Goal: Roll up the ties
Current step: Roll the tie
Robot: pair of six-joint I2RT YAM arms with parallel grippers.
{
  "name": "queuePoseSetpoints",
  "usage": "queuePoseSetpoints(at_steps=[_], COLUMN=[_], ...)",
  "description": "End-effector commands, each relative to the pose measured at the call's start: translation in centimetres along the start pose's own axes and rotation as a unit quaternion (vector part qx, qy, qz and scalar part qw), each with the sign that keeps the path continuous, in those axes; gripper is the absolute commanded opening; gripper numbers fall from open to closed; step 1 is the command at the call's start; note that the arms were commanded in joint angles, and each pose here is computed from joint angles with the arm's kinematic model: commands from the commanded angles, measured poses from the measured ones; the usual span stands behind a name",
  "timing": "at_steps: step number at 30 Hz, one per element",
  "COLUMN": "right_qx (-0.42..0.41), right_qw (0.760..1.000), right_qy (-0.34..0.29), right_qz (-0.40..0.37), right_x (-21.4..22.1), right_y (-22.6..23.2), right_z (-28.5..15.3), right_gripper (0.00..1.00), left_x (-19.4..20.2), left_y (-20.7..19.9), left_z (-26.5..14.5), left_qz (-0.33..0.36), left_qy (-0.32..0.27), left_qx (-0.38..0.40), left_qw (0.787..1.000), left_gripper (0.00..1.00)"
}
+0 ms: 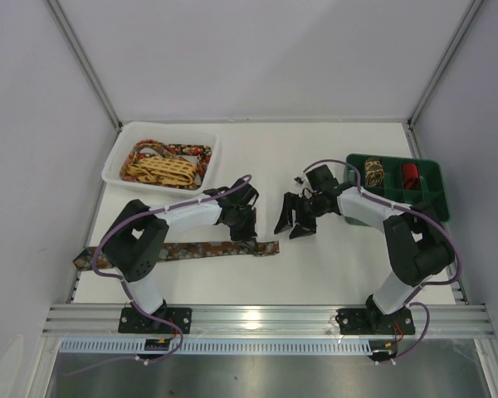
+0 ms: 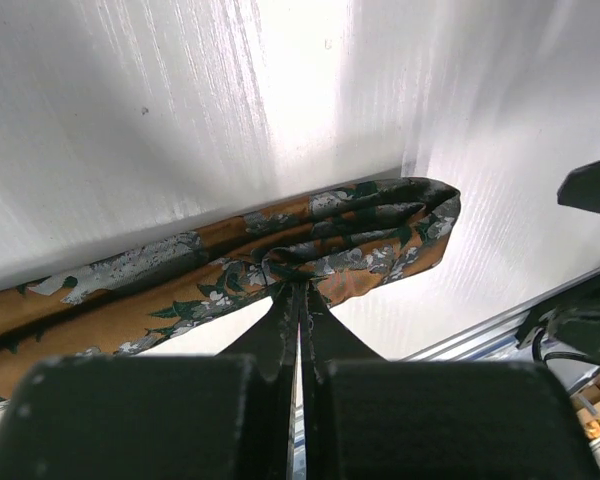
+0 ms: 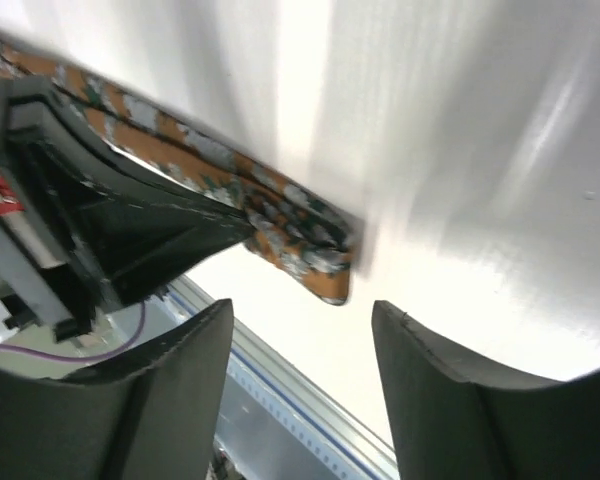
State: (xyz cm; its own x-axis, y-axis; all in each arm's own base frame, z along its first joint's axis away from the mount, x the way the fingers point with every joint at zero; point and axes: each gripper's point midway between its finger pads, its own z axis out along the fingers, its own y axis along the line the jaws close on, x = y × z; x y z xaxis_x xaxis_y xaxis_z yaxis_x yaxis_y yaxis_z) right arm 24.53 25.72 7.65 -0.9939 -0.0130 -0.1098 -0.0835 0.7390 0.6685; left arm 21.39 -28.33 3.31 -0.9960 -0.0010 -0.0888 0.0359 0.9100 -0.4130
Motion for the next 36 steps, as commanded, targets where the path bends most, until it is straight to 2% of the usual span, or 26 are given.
queuePoseSetpoints(at_steps=[1,9,20,29,30,36], right_qx=[-0.012,-0.034,-0.037,-0.048,-0.048,-0.034], right_qw=[0.999,0.998,0.997,0.997,0.997,0.998], right_qy=[0.026,0.036,0.028,0.045,0.046,0.059], right_qz=[-0.027,-0.035,-0.053,-0.032,-0.027,0.003], right_x=[1.9,2.6,1.9,3.0,3.1,4.1], right_y=[-0.4,-0.9,-0.9,0.1,0.2,0.7], right_z=[0.0,2.6,5.3,5.6,5.5,3.7], right_gripper=[0.68,0.71,0.64,0.39,0.32,0.1], left_x=[0.0,-0.1,-0.3,-1.0,-1.1,-1.0], left_y=[0.9,1.7,2.2,1.6,1.5,-0.3], left_z=[0.5,1.0,1.4,1.0,1.0,1.2], left_qz=[0.011,0.009,0.005,0.017,0.017,0.03], left_qy=[-0.003,0.0,0.003,0.0,0.0,0.005], left_qx=[-0.016,-0.024,-0.029,-0.026,-0.024,-0.007], left_qw=[1.0,1.0,1.0,1.0,1.0,1.0], left_gripper=[0.0,0.01,0.01,0.01,0.0,0.01])
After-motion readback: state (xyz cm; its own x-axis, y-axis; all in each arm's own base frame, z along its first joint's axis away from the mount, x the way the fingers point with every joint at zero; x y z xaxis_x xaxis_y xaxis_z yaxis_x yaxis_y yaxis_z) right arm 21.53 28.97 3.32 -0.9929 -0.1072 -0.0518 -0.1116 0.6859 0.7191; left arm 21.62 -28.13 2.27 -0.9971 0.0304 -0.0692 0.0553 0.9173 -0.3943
